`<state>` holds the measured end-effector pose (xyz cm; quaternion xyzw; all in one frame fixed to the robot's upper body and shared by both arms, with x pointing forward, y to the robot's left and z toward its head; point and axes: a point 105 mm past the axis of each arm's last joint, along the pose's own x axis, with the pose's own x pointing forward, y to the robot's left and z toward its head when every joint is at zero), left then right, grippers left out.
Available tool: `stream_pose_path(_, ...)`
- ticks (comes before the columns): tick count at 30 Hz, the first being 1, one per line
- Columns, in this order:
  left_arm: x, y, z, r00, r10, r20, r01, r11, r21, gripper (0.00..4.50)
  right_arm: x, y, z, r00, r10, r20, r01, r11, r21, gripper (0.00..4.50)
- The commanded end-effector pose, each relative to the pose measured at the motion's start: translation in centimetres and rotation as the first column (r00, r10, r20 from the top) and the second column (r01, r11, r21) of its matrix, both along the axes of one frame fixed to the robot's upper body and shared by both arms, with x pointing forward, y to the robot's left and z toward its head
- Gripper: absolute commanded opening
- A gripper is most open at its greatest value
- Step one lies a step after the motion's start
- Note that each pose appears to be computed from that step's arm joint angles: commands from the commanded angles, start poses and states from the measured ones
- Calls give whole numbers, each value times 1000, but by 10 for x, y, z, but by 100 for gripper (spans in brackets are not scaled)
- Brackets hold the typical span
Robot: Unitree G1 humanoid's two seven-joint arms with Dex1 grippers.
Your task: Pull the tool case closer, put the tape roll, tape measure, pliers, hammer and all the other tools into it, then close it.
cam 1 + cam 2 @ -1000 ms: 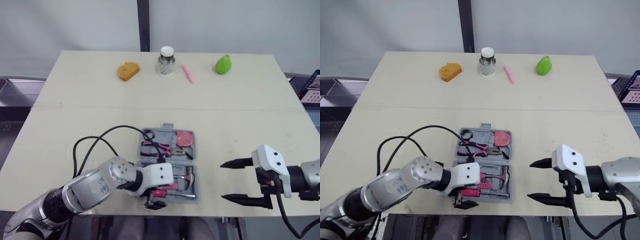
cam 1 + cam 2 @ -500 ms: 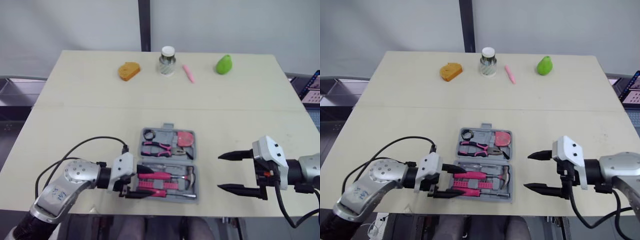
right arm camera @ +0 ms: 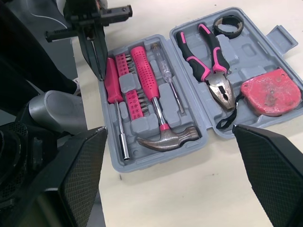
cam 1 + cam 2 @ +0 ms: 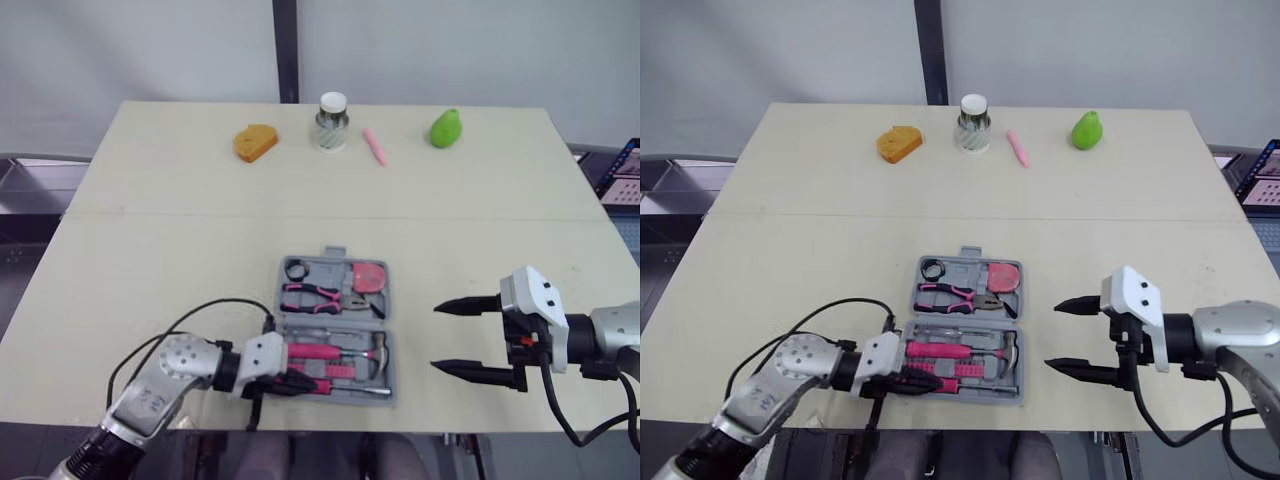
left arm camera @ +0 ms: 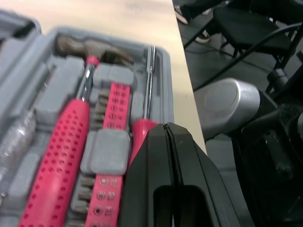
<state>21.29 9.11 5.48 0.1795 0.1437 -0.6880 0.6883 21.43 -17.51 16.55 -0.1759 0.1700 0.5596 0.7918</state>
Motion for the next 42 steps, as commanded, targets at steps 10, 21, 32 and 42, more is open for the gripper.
stream_pose_path(10,1,-8,-16,999,-20,36,16,996,86,5,-3,1,5,999,4,38,-4,1000,1,450)
stream_pose_path(21,-8,-4,-34,998,-62,29,56,981,186,5,-2,1,6,999,6,45,-5,1000,-10,450)
stream_pose_path(32,-3,-4,-8,1000,2,-20,-1,997,71,5,-4,0,2,999,-12,29,12,1000,14,450)
stream_pose_path(42,41,78,55,895,445,-27,-446,894,-49,5,31,-27,-42,958,-288,-5,287,951,118,450)
